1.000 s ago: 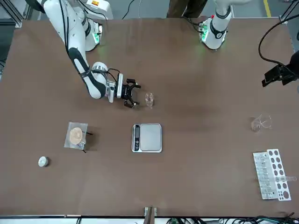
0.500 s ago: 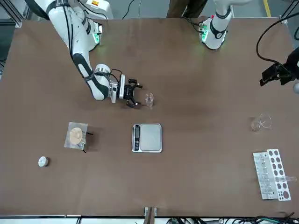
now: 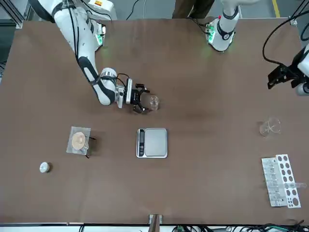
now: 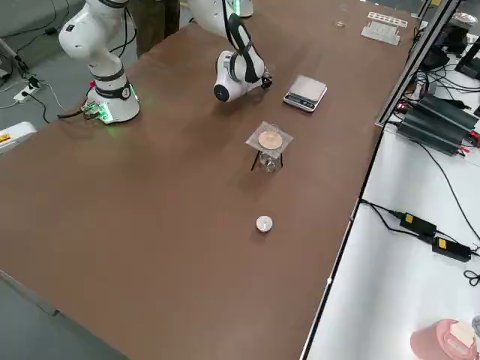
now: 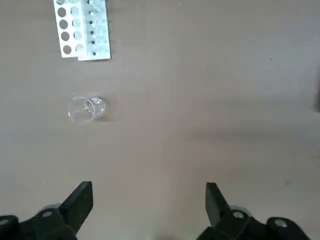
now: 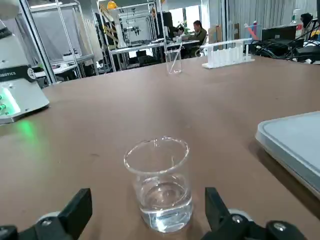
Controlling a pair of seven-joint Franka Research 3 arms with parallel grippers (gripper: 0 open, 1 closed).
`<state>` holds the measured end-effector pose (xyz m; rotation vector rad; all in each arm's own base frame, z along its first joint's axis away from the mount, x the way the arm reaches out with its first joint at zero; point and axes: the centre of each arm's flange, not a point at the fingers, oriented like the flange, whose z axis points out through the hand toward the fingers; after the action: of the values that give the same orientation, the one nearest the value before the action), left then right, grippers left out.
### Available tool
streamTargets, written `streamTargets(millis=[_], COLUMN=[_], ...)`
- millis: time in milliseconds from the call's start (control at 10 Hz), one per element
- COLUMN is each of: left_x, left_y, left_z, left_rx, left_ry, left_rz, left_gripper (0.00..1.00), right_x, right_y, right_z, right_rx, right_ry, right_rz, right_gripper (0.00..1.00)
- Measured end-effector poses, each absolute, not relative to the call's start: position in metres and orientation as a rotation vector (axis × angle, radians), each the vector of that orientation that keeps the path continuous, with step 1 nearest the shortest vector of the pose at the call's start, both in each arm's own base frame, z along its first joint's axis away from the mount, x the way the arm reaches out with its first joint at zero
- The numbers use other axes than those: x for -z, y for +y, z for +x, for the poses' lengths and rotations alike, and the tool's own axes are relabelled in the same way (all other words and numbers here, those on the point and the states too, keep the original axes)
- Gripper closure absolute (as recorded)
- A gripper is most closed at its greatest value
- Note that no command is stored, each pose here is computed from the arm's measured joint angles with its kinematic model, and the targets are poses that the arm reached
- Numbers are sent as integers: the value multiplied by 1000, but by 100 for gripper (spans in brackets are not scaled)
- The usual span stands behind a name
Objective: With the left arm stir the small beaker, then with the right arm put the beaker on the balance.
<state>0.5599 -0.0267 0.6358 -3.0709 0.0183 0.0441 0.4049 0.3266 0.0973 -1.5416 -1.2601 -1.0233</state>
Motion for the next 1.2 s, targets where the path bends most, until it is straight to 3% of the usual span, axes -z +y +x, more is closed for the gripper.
streamTargets(millis=[1200], left_x=[-634], left_y=[-20], left_z=[562], left_rx=[-34], left_ry=[3], left_rz=[-3066], left_gripper=[0], right_x=[-90], right_y=[358], right_z=[396], right_rx=[1022], right_ry=[-1265], right_rz=[-1530], right_gripper=[0])
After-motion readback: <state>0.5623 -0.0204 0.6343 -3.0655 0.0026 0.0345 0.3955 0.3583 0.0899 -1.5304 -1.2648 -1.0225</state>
